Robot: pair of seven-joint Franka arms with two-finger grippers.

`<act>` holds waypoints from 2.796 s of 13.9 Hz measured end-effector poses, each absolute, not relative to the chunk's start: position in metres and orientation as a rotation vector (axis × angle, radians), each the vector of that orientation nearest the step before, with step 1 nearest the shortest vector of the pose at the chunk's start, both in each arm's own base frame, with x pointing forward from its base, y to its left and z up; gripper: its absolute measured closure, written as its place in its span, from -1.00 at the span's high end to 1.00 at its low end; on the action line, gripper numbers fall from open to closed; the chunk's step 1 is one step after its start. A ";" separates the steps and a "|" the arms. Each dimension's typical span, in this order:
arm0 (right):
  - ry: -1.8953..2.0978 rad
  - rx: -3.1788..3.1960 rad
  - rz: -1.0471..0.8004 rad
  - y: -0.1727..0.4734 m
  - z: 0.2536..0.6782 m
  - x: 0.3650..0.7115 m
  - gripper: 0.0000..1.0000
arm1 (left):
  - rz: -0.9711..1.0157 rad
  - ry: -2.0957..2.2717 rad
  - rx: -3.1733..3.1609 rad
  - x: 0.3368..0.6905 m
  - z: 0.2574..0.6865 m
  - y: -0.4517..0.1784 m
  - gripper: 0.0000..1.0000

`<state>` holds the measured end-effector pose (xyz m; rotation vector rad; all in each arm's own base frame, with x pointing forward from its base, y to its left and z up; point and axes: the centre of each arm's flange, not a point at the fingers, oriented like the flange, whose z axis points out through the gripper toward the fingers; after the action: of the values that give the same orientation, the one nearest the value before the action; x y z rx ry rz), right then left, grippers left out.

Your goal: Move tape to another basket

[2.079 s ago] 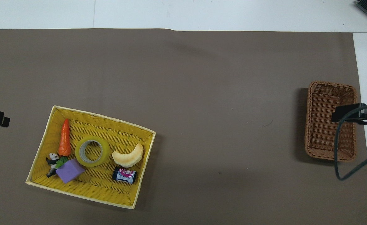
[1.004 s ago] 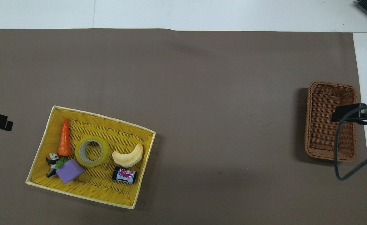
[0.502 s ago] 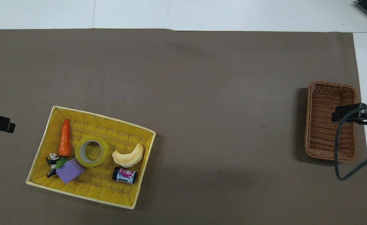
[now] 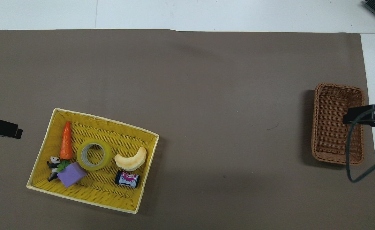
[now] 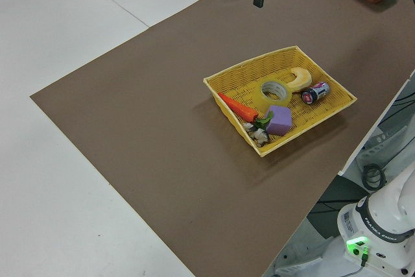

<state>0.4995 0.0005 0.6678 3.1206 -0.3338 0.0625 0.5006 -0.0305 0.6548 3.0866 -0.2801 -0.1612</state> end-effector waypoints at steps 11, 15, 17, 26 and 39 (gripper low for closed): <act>-0.190 3.141 0.040 0.007 0.664 0.515 1.00 | -0.127 -0.321 3.081 0.496 0.629 -0.042 1.00; -0.187 3.144 0.066 0.008 0.664 0.526 1.00 | -0.080 -0.315 3.083 0.506 0.570 -0.043 1.00; -0.198 3.144 0.060 0.005 0.661 0.531 1.00 | -0.079 -0.321 3.083 0.506 0.536 -0.043 1.00; -0.247 3.145 0.060 0.008 0.667 0.530 1.00 | -0.024 -0.360 3.083 0.484 0.411 -0.044 1.00; -0.303 3.141 0.062 -0.011 0.668 0.530 1.00 | 0.046 -0.424 3.081 0.430 0.314 -0.061 -0.22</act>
<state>0.5299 -0.0114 0.6680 3.1410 -0.3034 0.0616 0.4301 -0.0611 0.3137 3.0812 -0.4242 0.0464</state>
